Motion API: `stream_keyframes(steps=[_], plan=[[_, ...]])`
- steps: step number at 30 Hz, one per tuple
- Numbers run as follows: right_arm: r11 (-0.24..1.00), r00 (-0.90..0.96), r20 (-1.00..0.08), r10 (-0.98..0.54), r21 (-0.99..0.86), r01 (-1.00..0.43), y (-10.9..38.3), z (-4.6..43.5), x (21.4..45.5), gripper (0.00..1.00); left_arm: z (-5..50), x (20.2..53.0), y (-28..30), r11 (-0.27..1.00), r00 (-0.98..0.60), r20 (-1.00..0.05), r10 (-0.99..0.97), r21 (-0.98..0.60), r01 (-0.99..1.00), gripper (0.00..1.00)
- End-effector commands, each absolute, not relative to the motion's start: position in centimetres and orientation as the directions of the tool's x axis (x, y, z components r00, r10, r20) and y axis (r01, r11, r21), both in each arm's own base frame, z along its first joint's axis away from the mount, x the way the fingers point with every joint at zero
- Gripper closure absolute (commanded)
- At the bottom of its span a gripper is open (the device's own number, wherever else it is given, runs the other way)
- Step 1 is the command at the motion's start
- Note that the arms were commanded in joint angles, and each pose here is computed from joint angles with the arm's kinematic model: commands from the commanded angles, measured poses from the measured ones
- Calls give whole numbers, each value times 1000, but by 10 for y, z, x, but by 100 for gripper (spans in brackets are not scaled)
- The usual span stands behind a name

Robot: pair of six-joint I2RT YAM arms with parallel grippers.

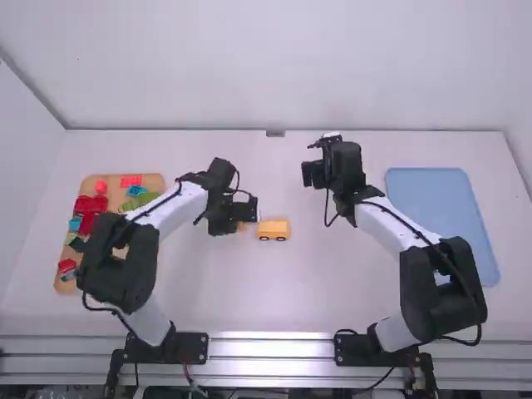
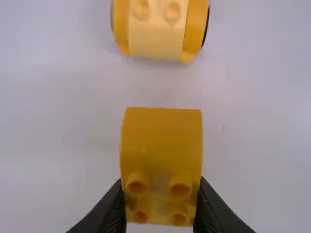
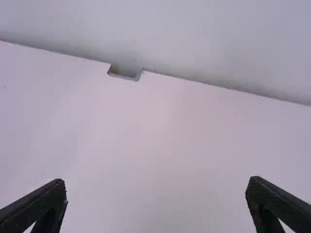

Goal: Assemble lego blocks to make yellow taxi

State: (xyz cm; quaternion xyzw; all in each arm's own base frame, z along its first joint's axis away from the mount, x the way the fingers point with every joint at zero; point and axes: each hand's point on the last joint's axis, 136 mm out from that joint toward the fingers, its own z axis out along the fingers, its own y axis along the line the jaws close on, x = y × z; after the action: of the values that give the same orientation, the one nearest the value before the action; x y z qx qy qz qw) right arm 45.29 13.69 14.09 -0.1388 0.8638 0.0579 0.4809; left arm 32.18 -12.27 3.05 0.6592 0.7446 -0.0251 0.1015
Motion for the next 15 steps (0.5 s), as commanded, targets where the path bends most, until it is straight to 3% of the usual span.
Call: stream_keyframes(steps=[1, 8, 15], plan=[[959, -477, -862, -171, -34, -283, 135, 152, 453, 2, 11, 317, -113, 75, -67, -101, 993, 77, 994, 95], [959, -471, -866, -170, -34, -282, 136, 154, 454, 2, 0, 317, -118, 64, -57, -117, 991, 58, 996, 86], [959, -472, -865, -171, -35, -283, 136, 154, 454, 2, 1, 317, -127, 58, -49, -173, 984, 48, 997, 70]])
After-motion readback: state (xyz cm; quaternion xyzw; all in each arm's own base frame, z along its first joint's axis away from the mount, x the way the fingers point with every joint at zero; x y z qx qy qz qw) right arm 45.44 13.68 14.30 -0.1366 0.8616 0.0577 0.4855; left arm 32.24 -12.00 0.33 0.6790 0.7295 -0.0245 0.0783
